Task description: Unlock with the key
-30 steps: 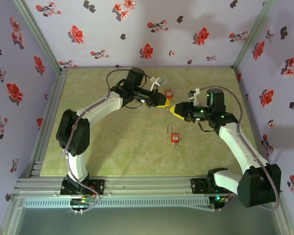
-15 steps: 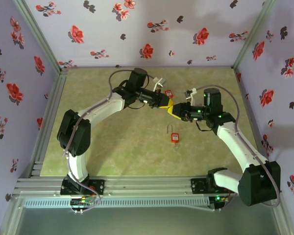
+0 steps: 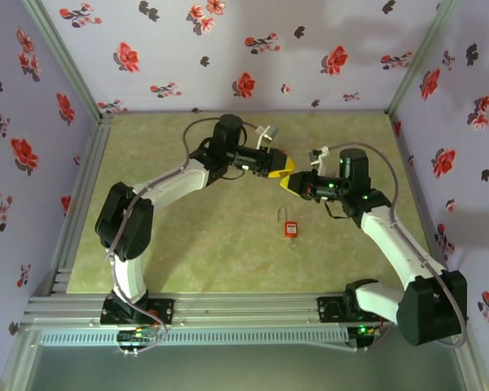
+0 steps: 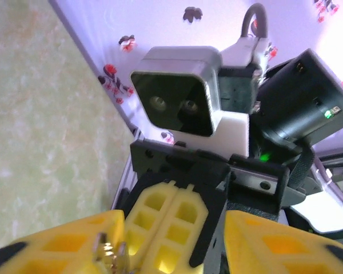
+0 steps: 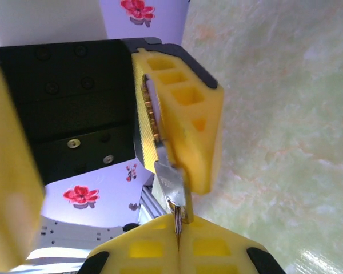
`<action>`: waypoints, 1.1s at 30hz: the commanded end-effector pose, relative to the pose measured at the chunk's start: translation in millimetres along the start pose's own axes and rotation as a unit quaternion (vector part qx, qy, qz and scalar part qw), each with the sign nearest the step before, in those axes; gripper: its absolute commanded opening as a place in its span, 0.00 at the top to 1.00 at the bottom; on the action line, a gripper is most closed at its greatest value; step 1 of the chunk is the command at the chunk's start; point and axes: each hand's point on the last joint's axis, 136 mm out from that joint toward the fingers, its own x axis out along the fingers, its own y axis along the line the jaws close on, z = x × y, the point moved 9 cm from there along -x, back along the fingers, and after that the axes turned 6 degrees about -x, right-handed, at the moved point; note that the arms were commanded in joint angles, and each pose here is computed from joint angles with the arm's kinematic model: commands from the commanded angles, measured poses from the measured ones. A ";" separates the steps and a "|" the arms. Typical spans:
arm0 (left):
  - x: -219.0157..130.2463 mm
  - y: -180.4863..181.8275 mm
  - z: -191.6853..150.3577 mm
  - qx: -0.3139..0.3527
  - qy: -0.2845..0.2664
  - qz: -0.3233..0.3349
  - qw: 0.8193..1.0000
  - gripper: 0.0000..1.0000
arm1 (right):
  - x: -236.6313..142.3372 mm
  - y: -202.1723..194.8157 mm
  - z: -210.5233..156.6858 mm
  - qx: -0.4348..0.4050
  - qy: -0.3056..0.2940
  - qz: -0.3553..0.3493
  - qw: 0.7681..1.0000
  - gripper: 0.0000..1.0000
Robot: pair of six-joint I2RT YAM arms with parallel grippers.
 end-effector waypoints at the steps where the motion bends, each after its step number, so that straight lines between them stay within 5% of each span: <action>1: -6.0 -19.9 4.2 0.013 -0.057 -0.037 0.998 0.45 | -3.2 7.5 3.5 -0.017 -0.035 -0.005 0.999 1.00; 16: -34.7 -7.8 -22.6 -0.022 -0.202 0.038 0.978 0.31 | 1.5 4.9 20.5 -0.011 -0.083 -0.023 0.996 1.00; 26: -31.9 13.6 -45.6 -0.171 -0.234 0.108 0.951 0.27 | 5.3 0.2 22.5 -0.017 -0.079 -0.054 0.995 1.00; 33: -19.1 21.1 -43.2 -0.272 -0.261 0.073 0.923 0.29 | 10.9 0.1 20.3 -0.030 -0.068 -0.070 0.995 1.00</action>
